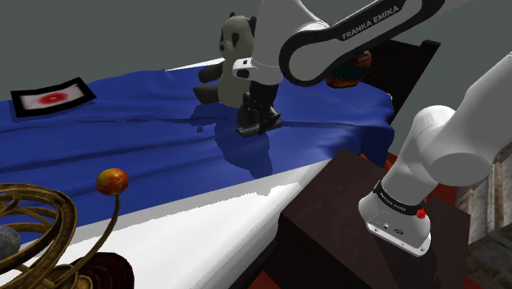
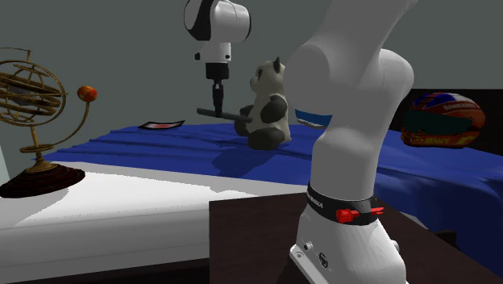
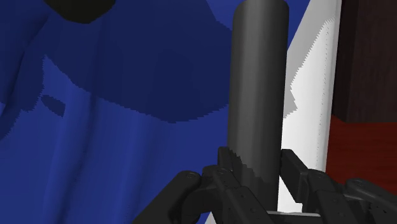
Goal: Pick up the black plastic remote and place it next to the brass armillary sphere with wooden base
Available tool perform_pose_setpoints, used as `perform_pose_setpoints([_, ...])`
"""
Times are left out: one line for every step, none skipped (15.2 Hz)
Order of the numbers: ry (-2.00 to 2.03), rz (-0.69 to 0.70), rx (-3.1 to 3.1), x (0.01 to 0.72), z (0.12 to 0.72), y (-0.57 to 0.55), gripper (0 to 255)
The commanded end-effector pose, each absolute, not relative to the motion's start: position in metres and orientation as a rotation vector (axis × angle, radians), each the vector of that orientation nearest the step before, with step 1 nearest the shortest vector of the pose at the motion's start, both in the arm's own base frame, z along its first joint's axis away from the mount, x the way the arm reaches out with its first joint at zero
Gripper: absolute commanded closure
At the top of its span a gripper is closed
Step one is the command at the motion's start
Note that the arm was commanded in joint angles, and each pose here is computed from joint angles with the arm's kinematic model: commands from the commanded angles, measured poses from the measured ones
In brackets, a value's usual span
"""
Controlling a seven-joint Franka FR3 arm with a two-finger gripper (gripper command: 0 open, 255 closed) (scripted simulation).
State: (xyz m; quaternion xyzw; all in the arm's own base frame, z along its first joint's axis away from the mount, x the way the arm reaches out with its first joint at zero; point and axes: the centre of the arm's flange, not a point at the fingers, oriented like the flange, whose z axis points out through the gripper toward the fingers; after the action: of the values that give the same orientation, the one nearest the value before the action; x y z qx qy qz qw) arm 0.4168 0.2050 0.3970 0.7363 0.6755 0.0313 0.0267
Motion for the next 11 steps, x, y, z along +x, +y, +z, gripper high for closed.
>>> perform_pose_setpoints([2.087, 0.096, 2.275, 0.417, 0.407, 0.204, 255])
perform_pose_setpoints([2.087, 0.096, 2.275, 0.417, 0.413, 0.204, 255])
perform_pose_setpoints([2.087, 0.096, 2.275, 0.417, 0.418, 0.204, 255])
perform_pose_setpoints([2.087, 0.096, 2.275, 0.417, 0.423, 0.204, 255])
perform_pose_setpoints([2.087, 0.096, 2.275, 0.417, 0.428, 0.204, 255])
perform_pose_setpoints([2.087, 0.096, 2.275, 0.417, 0.434, 0.204, 255])
perform_pose_setpoints([2.087, 0.096, 2.275, 0.417, 0.439, 0.204, 255])
perform_pose_setpoints([2.087, 0.096, 2.275, 0.417, 0.444, 0.204, 255])
perform_pose_setpoints([2.087, 0.096, 2.275, 0.417, 0.450, 0.204, 255])
perform_pose_setpoints([2.087, 0.096, 2.275, 0.417, 0.455, 0.204, 255])
perform_pose_setpoints([2.087, 0.096, 2.275, 0.417, 0.460, 0.204, 255])
